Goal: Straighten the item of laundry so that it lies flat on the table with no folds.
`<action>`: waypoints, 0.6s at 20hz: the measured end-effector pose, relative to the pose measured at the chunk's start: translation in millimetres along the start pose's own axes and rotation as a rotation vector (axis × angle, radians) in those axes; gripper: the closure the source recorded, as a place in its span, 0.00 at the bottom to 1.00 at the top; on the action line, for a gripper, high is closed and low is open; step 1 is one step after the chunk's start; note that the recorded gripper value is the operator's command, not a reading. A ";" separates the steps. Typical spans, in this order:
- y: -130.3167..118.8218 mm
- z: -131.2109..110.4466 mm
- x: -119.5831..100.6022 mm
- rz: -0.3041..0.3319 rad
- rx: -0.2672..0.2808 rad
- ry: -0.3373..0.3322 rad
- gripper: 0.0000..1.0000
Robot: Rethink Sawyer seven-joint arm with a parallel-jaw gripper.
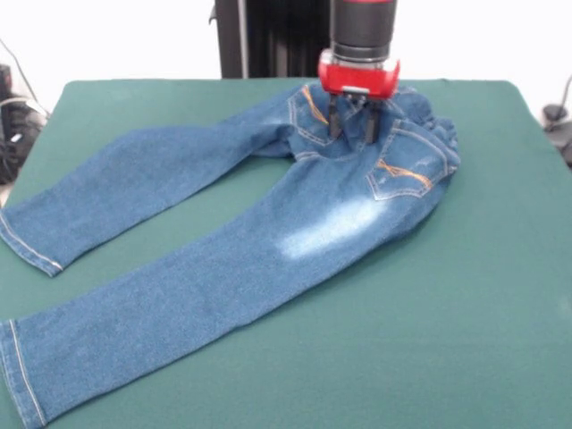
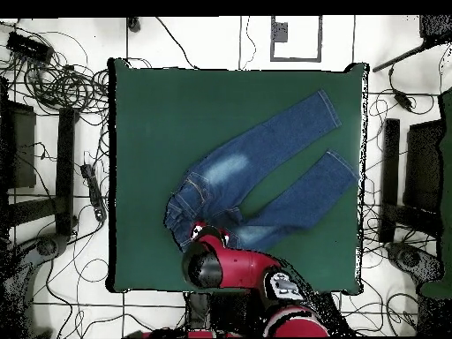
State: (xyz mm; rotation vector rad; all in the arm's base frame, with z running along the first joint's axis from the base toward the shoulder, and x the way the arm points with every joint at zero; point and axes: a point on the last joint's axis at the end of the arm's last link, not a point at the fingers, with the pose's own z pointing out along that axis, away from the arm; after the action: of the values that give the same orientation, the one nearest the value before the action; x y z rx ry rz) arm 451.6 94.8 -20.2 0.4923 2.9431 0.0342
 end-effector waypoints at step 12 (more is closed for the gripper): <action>16.1 20.4 15.1 0.039 -0.004 -0.035 0.00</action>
State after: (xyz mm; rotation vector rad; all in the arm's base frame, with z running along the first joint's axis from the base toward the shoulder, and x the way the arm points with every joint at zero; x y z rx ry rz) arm 445.9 114.9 -41.9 0.5435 2.8984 0.0360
